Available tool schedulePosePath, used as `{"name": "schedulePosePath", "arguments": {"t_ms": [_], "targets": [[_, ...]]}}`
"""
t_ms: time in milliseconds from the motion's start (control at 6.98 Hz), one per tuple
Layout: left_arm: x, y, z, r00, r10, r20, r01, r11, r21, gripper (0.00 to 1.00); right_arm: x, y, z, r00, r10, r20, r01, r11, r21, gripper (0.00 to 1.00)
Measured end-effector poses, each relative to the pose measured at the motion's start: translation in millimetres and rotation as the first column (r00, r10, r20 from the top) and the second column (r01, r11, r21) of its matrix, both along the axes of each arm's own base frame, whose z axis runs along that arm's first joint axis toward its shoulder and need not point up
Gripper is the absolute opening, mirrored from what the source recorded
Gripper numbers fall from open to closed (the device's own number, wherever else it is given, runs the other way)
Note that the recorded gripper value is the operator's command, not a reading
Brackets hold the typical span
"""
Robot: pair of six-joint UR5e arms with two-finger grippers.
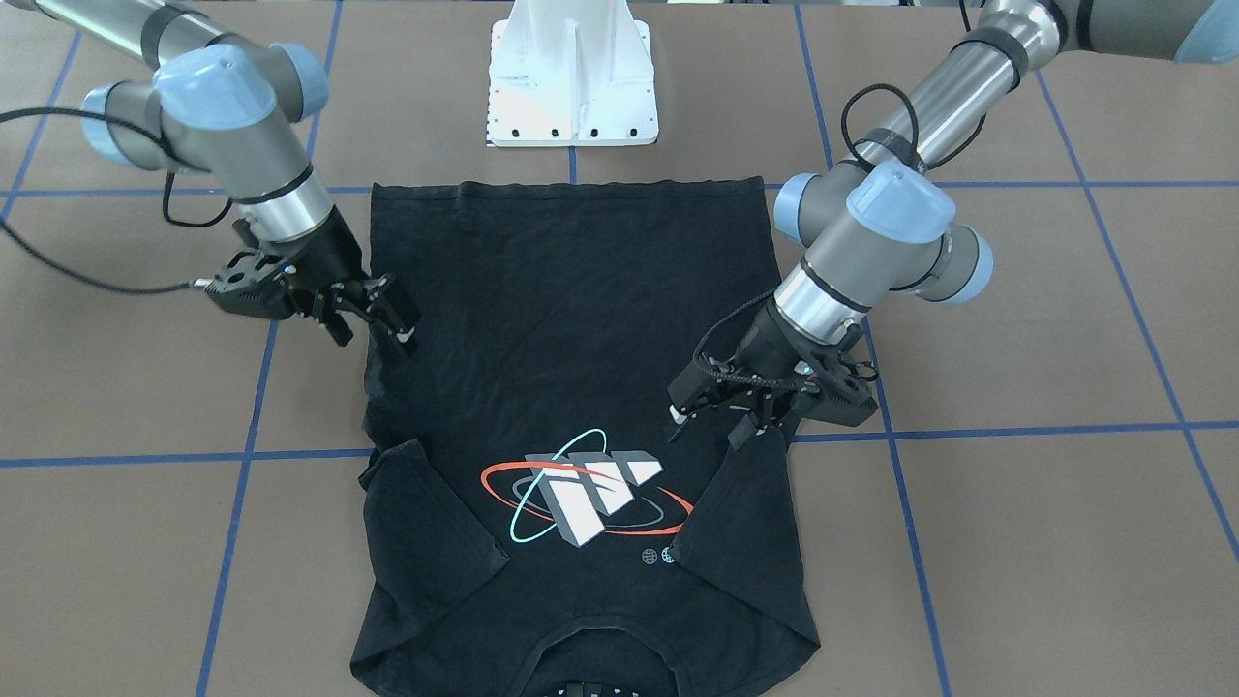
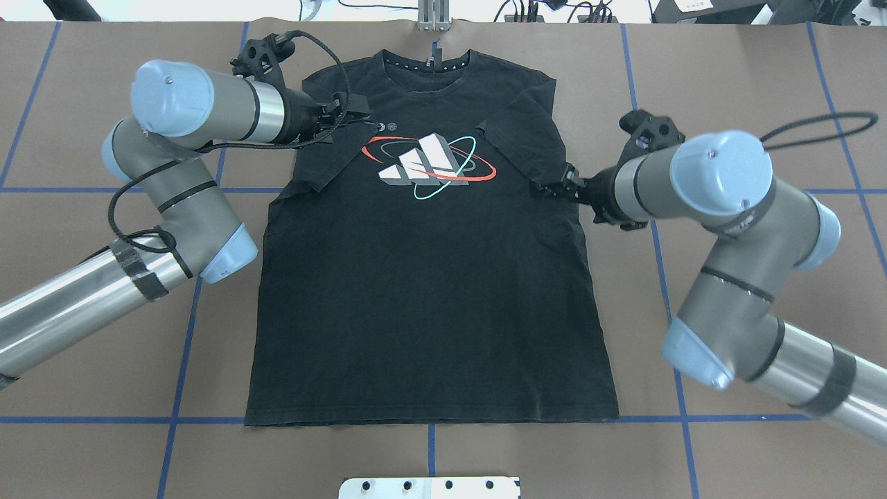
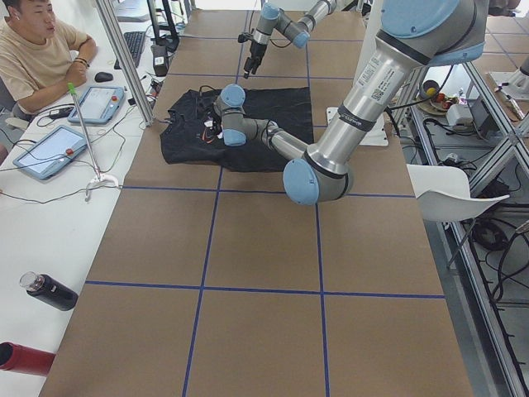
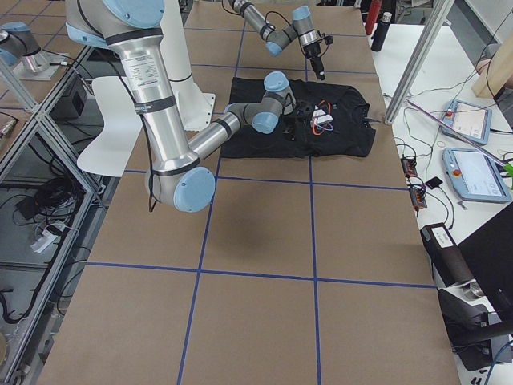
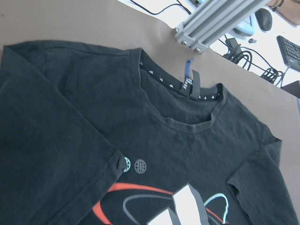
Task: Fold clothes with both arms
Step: 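Move the right gripper down to the hem corner nearest it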
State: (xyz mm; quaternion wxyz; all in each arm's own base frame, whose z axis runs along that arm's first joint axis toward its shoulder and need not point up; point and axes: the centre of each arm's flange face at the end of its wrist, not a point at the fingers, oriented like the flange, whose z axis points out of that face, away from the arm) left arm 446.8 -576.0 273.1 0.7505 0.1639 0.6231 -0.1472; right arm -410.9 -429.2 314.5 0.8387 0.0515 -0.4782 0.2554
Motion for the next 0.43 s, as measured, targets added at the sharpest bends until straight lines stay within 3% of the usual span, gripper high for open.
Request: {"name": "schedulePosePath", "arguments": {"t_ms": [286, 430], "targets": [[-8, 12, -3, 1.0, 0.01, -0.019, -0.01, 1.0, 0.019, 1.0, -1, 89, 3, 0.999, 0.02, -0.045, -0.025, 0.994, -0.107, 0.96], [-8, 16, -4, 0.999, 0.024, -0.025, -0.023, 0.999, 0.023, 1.0, -6, 128, 13, 0.997, 0.033, -0.067, -0.042, 0.99, -0.133, 0.92]]}}
